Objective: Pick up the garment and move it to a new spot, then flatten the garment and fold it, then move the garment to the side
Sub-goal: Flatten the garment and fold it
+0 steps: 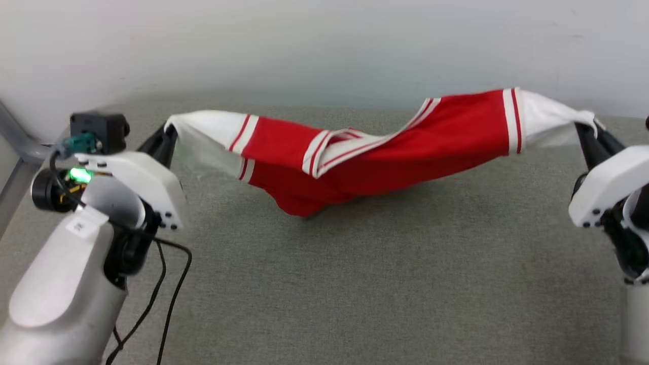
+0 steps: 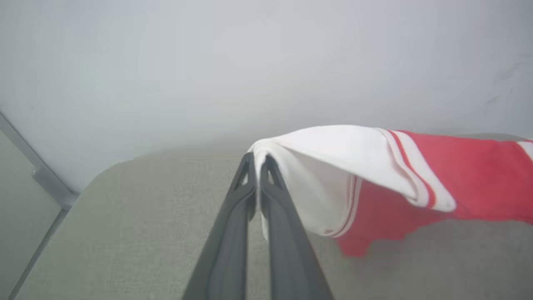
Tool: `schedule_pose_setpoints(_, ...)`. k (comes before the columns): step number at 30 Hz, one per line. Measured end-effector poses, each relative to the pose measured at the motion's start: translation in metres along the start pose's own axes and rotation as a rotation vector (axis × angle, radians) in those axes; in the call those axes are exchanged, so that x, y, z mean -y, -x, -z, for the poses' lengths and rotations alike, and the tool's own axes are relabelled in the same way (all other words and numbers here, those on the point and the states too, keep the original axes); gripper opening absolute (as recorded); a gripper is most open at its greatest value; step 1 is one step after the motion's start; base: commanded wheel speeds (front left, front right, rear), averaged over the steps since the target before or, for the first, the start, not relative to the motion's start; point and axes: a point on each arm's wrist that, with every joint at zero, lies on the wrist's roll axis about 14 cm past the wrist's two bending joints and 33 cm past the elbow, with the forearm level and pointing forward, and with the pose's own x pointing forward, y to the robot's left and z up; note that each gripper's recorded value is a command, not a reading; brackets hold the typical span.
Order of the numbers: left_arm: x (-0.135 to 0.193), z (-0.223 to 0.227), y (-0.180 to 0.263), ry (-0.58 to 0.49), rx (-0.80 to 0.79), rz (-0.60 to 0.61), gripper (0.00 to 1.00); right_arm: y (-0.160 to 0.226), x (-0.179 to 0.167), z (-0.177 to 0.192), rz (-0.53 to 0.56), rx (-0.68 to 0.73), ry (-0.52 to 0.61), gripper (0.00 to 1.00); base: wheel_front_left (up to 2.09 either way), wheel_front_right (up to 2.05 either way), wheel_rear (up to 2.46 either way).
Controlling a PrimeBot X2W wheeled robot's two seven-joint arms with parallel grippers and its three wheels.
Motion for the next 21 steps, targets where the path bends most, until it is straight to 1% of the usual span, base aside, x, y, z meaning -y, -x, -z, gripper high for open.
schedule_pose_setpoints(4, 0.010, -0.039, -0.028, 0.025, 0.102, 0.040, 0.00, -0.019, 0.003, -0.036, 0.000, 0.083, 0.020, 0.00, 0.00, 0.00, 0.00)
schedule_pose_setpoints(5, 0.012, -0.048, -0.035, 0.016, 0.123, 0.050, 0.00, -0.024, 0.002, -0.046, -0.003, 0.107, 0.025, 0.00, 0.00, 0.00, 0.00)
schedule_pose_setpoints(7, 0.012, -0.068, -0.049, 0.035, 0.170, 0.060, 0.00, -0.034, 0.001, -0.064, -0.005, 0.147, 0.038, 0.00, 0.00, 0.00, 0.00)
schedule_pose_setpoints(11, 0.005, -0.102, -0.078, 0.025, 0.239, 0.056, 0.00, -0.055, 0.001, -0.101, -0.006, 0.230, 0.049, 0.00, 0.00, 0.00, 0.00)
schedule_pose_setpoints(14, 0.004, -0.118, -0.100, 0.008, 0.279, 0.055, 0.00, -0.074, 0.005, -0.118, 0.000, 0.262, 0.053, 0.00, 0.00, 0.00, 0.00)
schedule_pose_setpoints(17, -0.001, -0.127, -0.121, -0.003, 0.304, 0.045, 0.00, -0.094, 0.010, -0.127, 0.013, 0.277, 0.059, 0.00, 0.00, 0.00, 0.00)
schedule_pose_setpoints(19, -0.002, -0.129, -0.128, 0.001, 0.312, 0.042, 0.00, -0.101, 0.011, -0.131, 0.016, 0.283, 0.061, 0.00, 0.00, 0.00, 0.00)
schedule_pose_setpoints(21, -0.007, -0.134, -0.148, 0.013, 0.338, 0.035, 0.00, -0.120, 0.016, -0.143, 0.027, 0.309, 0.066, 0.00, 0.00, 0.00, 0.00)
